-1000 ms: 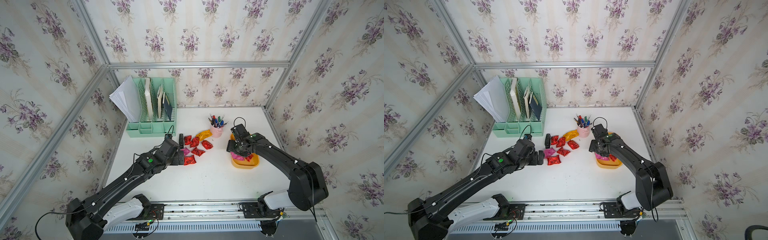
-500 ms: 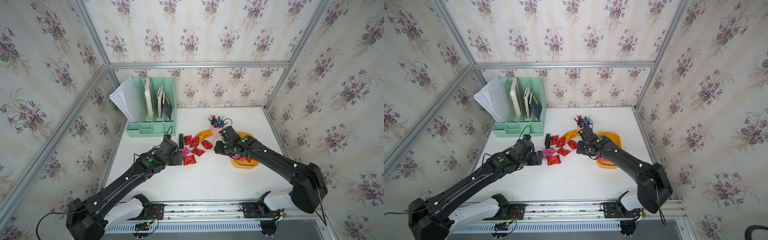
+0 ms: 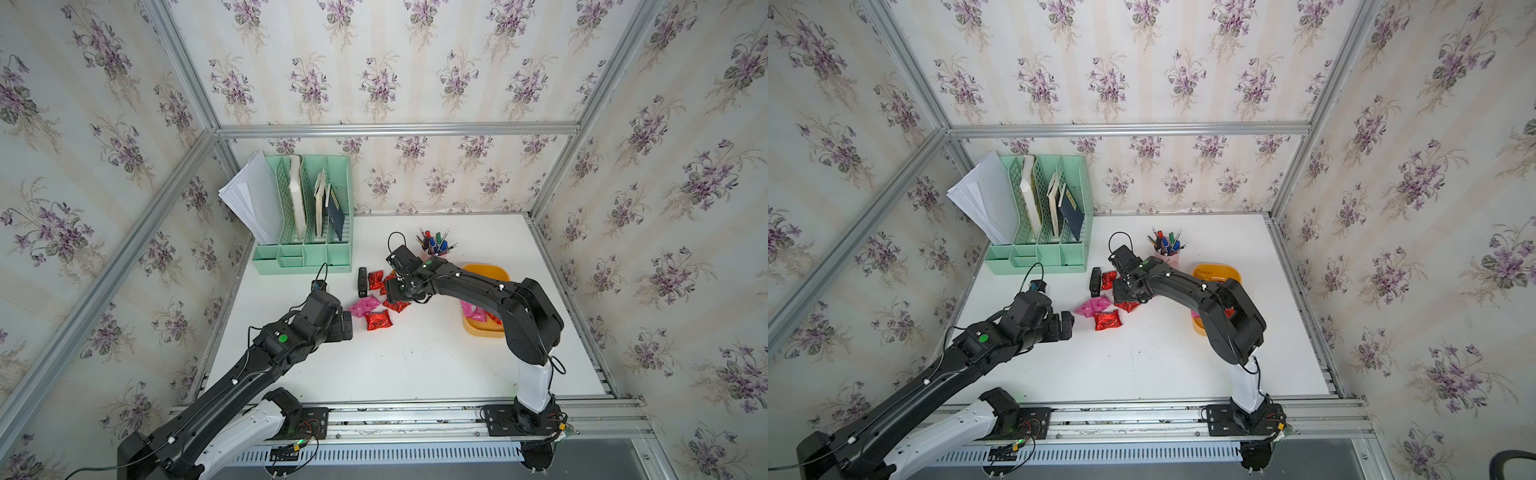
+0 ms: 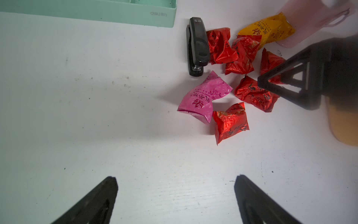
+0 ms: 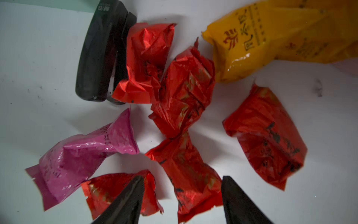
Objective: Put the tea bags into the storage box
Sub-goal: Pick up the tea bag from the center of the board, then place the tea bag in the storage box.
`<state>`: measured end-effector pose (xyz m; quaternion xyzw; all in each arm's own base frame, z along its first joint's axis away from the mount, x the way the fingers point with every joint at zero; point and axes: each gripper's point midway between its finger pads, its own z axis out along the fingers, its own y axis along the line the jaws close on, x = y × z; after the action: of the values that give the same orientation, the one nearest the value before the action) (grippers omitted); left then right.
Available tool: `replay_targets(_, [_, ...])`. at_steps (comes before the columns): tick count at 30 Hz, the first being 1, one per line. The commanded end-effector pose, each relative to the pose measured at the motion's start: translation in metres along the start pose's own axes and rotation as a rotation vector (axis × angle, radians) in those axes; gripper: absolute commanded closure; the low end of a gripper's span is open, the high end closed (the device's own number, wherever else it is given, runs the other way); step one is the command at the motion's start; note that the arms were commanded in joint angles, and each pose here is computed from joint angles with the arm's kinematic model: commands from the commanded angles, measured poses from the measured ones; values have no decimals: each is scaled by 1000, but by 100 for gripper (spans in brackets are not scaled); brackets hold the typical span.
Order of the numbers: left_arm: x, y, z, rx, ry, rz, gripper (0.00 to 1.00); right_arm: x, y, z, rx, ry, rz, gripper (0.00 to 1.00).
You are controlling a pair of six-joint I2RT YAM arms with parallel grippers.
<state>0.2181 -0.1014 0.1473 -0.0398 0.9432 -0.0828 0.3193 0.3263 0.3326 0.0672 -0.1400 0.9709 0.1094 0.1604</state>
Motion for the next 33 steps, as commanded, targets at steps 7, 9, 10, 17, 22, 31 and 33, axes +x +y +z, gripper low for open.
replay_targets(7, [18,25,-6,-47,-26,-142,1,22,-15,22,70,107,-155,48])
replay_targets(9, [17,25,-5,-40,-39,-146,1,25,-14,22,57,107,-146,59])
replay_targets(10, [16,25,-4,-42,-42,-147,1,26,-13,21,47,107,-138,65])
replay_targets(17, [5,8,7,-14,-38,-114,1,36,-6,4,-29,87,-27,83])
replay_targets(22, [-15,-15,15,14,-19,-30,1,29,-8,-31,-50,12,63,84])
replay_targets(31, [-32,-56,42,83,60,38,1,15,-80,-113,-44,-142,303,86])
replay_targets(33, [-28,-61,49,101,81,15,1,12,-119,-128,-15,-171,375,86])
